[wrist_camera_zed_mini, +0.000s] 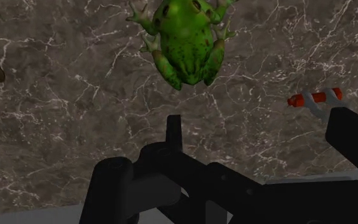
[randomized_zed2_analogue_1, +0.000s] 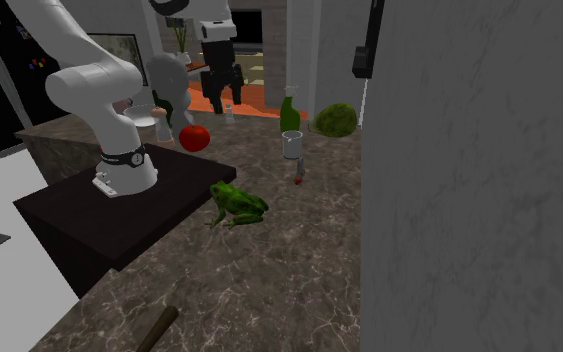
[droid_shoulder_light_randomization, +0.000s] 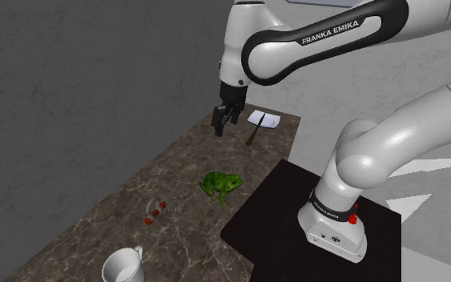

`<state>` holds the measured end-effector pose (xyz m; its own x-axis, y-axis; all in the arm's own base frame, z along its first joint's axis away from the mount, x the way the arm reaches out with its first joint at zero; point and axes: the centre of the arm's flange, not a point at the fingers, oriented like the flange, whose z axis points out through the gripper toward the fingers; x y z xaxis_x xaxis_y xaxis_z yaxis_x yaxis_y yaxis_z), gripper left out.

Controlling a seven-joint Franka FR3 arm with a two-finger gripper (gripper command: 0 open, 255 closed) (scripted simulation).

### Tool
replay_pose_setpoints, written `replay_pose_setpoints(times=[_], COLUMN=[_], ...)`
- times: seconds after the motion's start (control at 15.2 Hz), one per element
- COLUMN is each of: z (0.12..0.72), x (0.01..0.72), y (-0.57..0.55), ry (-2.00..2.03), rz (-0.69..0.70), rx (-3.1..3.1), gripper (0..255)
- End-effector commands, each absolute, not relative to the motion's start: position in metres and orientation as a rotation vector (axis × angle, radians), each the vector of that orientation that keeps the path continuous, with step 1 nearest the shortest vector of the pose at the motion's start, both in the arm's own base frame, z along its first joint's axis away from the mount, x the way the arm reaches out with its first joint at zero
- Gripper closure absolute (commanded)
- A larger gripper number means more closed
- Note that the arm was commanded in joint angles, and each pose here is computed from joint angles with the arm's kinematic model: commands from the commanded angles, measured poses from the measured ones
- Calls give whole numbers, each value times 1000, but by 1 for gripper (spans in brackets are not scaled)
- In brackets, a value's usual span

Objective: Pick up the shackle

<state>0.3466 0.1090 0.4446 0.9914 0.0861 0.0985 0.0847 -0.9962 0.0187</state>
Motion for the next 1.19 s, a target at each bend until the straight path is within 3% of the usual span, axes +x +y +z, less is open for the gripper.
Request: replay_pose_setpoints(times=[0.0,1.12], z=[426,279], x=[351,406], y=[128,282], ry=[160,371], rz=[193,461], rx=[3115,3035], gripper=[0,0])
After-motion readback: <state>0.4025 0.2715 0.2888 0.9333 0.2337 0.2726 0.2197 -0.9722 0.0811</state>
